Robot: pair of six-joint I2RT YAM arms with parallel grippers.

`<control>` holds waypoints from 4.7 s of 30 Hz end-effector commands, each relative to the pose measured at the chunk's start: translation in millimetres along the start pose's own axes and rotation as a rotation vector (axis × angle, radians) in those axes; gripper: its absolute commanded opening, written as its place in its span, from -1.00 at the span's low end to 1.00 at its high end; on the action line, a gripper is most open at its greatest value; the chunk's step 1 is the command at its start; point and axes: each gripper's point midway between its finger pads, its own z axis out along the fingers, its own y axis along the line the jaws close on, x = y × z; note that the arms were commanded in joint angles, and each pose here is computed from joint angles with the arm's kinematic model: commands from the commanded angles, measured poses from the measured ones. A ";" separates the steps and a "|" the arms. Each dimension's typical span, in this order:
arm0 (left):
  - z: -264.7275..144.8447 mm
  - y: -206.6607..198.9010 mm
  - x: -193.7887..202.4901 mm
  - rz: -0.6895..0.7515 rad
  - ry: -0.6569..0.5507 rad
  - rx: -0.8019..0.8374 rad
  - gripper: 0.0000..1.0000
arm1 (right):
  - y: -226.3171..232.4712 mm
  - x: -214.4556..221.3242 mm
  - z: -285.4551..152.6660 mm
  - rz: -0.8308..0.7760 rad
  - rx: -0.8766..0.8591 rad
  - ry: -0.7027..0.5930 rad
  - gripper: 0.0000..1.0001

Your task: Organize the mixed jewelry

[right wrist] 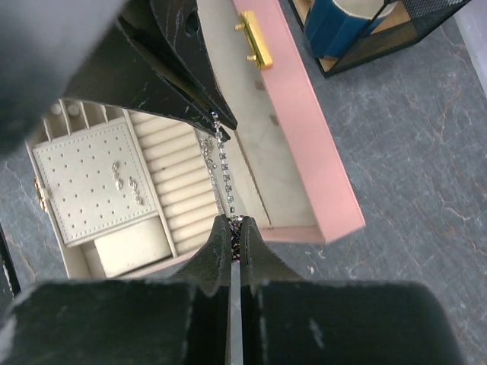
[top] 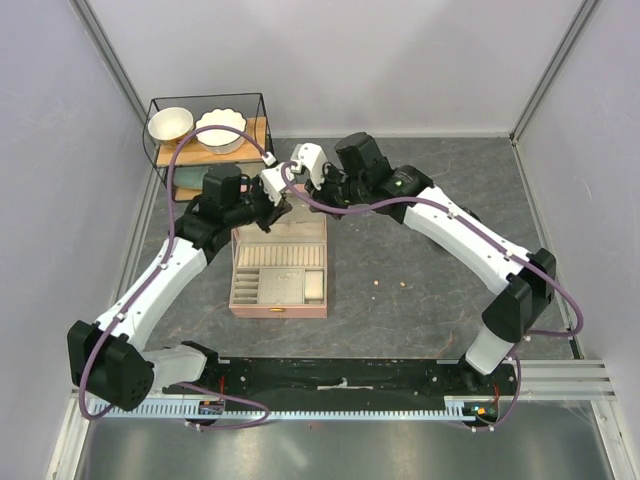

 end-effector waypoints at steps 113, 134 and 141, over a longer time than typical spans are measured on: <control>-8.4 74.5 28.9 -0.107 0.066 -0.347 -0.95 | -55.1 -4.3 35.2 0.071 0.509 0.036 -1.00; -23.3 74.5 34.0 -0.129 0.087 -0.431 -0.69 | -46.8 1.0 46.0 0.059 0.533 0.051 -1.00; -20.7 75.2 35.3 -0.120 0.092 -0.433 -0.64 | -45.8 -0.3 46.9 0.056 0.540 0.049 -1.00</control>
